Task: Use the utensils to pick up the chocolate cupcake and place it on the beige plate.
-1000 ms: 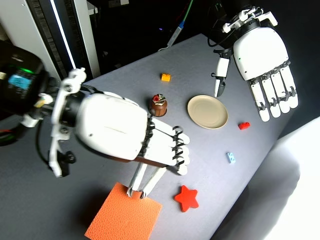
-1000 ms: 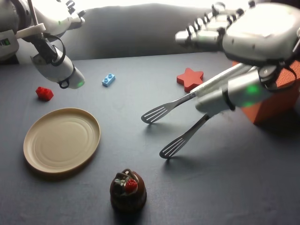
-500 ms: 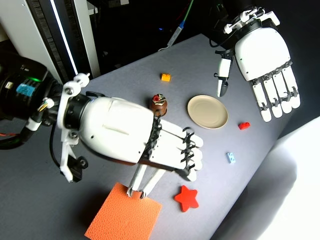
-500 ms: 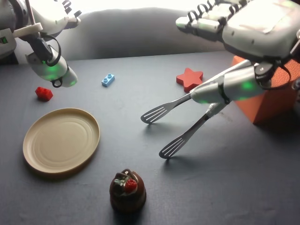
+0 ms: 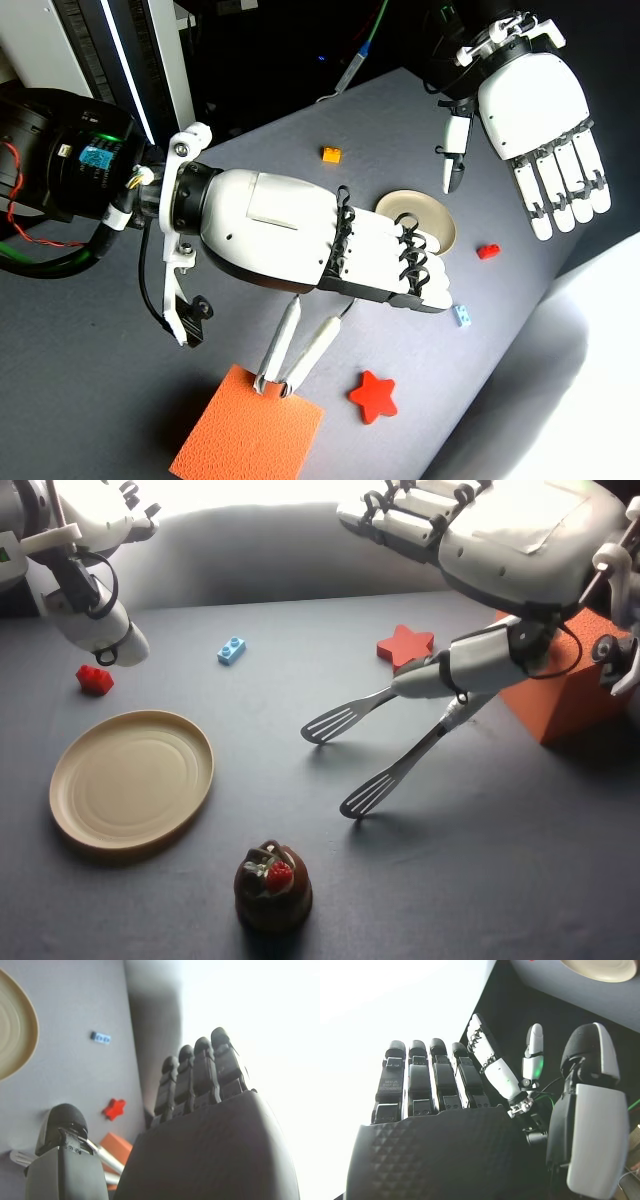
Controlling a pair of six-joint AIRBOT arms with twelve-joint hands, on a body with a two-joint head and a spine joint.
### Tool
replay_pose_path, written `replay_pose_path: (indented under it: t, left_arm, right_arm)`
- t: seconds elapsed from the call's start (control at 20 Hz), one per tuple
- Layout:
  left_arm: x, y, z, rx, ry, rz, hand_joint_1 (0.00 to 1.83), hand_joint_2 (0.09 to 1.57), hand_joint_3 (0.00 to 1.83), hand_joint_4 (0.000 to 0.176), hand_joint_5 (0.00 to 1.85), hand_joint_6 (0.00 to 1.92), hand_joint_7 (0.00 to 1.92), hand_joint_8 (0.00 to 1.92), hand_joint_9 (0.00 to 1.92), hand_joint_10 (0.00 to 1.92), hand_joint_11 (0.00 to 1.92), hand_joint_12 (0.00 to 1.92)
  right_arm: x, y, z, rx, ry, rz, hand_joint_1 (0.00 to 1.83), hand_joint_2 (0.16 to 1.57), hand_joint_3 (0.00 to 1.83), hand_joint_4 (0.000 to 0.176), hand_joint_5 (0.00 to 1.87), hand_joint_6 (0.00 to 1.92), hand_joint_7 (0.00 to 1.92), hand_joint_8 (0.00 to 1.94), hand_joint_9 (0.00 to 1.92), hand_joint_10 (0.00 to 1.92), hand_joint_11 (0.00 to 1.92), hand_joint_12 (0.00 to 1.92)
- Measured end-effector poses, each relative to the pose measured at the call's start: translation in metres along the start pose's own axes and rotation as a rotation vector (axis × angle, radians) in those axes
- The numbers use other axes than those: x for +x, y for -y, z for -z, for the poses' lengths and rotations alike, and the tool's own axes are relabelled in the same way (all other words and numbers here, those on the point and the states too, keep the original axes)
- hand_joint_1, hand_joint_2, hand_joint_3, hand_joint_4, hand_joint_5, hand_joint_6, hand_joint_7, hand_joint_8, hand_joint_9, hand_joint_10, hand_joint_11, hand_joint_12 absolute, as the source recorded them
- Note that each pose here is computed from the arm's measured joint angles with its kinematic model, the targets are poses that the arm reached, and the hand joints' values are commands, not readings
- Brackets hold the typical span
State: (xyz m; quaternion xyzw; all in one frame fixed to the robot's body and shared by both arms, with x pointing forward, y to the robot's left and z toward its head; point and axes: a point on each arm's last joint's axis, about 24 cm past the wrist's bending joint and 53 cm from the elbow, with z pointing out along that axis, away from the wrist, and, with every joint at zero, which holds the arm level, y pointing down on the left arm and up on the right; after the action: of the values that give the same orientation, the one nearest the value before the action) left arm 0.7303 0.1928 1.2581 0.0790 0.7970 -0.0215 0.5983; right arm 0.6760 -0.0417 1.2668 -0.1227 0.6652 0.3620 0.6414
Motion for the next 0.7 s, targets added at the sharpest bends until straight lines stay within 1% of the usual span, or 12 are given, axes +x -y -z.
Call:
replay_pose_path:
  t: [0.05,0.15,0.2,0.25,0.35,0.4,0.5,0.65,0.7]
  left_arm:
    - [-0.002,0.001,0.000,0.004,0.004,0.002,0.34,1.05,0.00,0.000,0.06,0.00,0.06,0.00,0.02,0.00,0.00,0.07]
    - [-0.002,0.000,0.000,0.002,0.004,0.003,0.36,1.05,0.00,0.000,0.09,0.00,0.10,0.00,0.05,0.00,0.00,0.11]
    - [-0.003,0.000,0.000,0.003,0.006,0.004,0.37,1.05,0.00,0.000,0.09,0.00,0.10,0.00,0.06,0.01,0.00,0.11]
    - [-0.003,0.001,0.001,0.004,0.007,-0.001,0.36,1.05,0.00,0.000,0.11,0.01,0.10,0.00,0.06,0.01,0.00,0.12]
    - [-0.003,0.005,0.002,0.010,0.007,-0.008,0.37,1.05,0.00,0.000,0.13,0.01,0.13,0.00,0.09,0.01,0.00,0.17]
    - [-0.003,0.005,0.002,0.011,0.007,-0.008,0.37,1.05,0.00,0.000,0.11,0.00,0.10,0.00,0.06,0.01,0.00,0.08]
    - [-0.003,0.005,0.002,0.009,0.006,-0.009,0.40,1.05,0.00,0.000,0.10,0.00,0.08,0.00,0.04,0.00,0.00,0.03]
    - [-0.003,0.005,0.002,0.010,0.005,-0.008,0.39,1.04,0.00,0.000,0.11,0.00,0.10,0.00,0.06,0.00,0.00,0.10]
    - [-0.003,0.005,0.002,0.009,0.005,-0.008,0.33,1.05,0.00,0.000,0.08,0.00,0.09,0.00,0.05,0.00,0.00,0.08]
  right_arm:
    - [-0.002,0.004,0.000,0.012,0.016,0.004,0.45,0.96,0.01,0.000,0.00,0.00,0.00,0.00,0.00,0.00,0.02,0.01]
    - [-0.005,0.007,0.000,0.024,0.029,-0.013,0.53,1.00,0.02,0.000,0.00,0.00,0.00,0.00,0.00,0.00,0.00,0.00]
    - [-0.006,0.008,-0.001,0.027,0.032,-0.019,0.59,1.01,0.02,0.000,0.00,0.00,0.00,0.00,0.00,0.00,0.00,0.00]
    - [-0.005,0.006,-0.003,0.031,0.018,-0.028,0.61,1.01,0.02,0.000,0.00,0.00,0.00,0.00,0.00,0.00,0.03,0.01]
    - [-0.004,0.000,-0.008,0.025,-0.028,-0.028,0.68,1.04,0.02,0.000,0.00,0.00,0.00,0.00,0.00,0.00,0.01,0.01]
    - [-0.007,-0.004,-0.010,0.013,-0.047,-0.036,0.71,1.04,0.02,0.000,0.00,0.00,0.00,0.00,0.00,0.00,0.00,0.00]
    - [-0.003,-0.008,-0.012,-0.006,-0.120,-0.058,0.74,1.04,0.02,0.000,0.00,0.00,0.00,0.00,0.00,0.00,0.00,0.00]
    - [0.013,-0.016,-0.009,-0.037,-0.246,-0.076,0.72,1.08,0.03,0.000,0.00,0.00,0.00,0.00,0.00,0.00,0.00,0.00]
    - [0.023,-0.018,-0.007,-0.045,-0.297,-0.086,0.73,1.10,0.03,0.000,0.00,0.00,0.00,0.00,0.00,0.00,0.00,0.00]
